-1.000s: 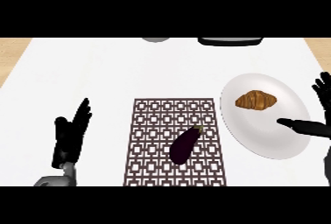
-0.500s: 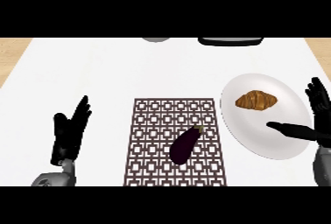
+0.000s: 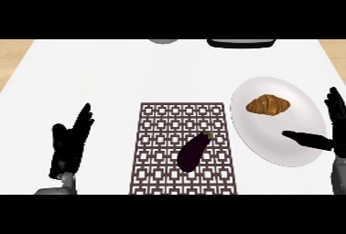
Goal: Pick the croissant from the placemat and place it in the plate
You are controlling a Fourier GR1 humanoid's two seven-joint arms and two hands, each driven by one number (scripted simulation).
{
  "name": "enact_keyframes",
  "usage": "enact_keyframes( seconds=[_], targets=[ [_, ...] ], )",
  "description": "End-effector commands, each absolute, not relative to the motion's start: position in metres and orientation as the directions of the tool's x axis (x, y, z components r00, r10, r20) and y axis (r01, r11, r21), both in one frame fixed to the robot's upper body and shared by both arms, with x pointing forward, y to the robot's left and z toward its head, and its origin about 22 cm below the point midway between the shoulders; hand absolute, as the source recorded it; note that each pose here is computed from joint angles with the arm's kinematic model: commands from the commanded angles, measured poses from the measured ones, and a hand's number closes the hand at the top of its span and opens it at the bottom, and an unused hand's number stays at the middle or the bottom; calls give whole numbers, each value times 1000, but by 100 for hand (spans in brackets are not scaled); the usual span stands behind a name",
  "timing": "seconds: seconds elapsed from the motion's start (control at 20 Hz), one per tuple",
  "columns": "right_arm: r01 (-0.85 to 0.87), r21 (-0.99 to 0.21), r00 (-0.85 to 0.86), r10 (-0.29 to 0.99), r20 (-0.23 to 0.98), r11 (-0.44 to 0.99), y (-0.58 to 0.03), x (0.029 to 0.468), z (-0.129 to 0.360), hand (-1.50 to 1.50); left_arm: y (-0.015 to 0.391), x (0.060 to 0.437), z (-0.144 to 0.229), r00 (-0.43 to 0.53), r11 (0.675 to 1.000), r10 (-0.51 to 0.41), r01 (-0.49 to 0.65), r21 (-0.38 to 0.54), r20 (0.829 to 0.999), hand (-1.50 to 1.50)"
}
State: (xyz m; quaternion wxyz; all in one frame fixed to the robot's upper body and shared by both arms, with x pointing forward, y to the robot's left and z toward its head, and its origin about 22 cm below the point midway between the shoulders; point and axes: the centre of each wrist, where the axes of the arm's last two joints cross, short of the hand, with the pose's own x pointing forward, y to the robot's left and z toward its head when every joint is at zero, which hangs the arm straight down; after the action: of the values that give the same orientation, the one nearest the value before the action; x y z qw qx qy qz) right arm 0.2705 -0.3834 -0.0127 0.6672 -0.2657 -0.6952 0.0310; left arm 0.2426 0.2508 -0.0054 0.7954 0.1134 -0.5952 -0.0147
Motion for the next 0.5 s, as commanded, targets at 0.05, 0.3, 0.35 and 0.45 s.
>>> enact_keyframes(
  seconds=[0.05,0.3,0.35,0.45],
  targets=[
    [351,-448,105,441,891,822,-389,282,-24,-150,245,255,-7,283,974,-161,-112,199,946,0],
    [366,-435,95,432,897,822,-403,269,-7,-150,256,249,-12,288,970,-169,-119,210,943,0],
    [367,-430,84,431,899,825,-408,255,-18,-150,264,227,-13,279,968,-166,-137,210,946,0],
    [383,-443,101,440,892,810,-424,261,-16,-150,245,236,0,285,976,-158,-100,193,945,0]
  ],
)
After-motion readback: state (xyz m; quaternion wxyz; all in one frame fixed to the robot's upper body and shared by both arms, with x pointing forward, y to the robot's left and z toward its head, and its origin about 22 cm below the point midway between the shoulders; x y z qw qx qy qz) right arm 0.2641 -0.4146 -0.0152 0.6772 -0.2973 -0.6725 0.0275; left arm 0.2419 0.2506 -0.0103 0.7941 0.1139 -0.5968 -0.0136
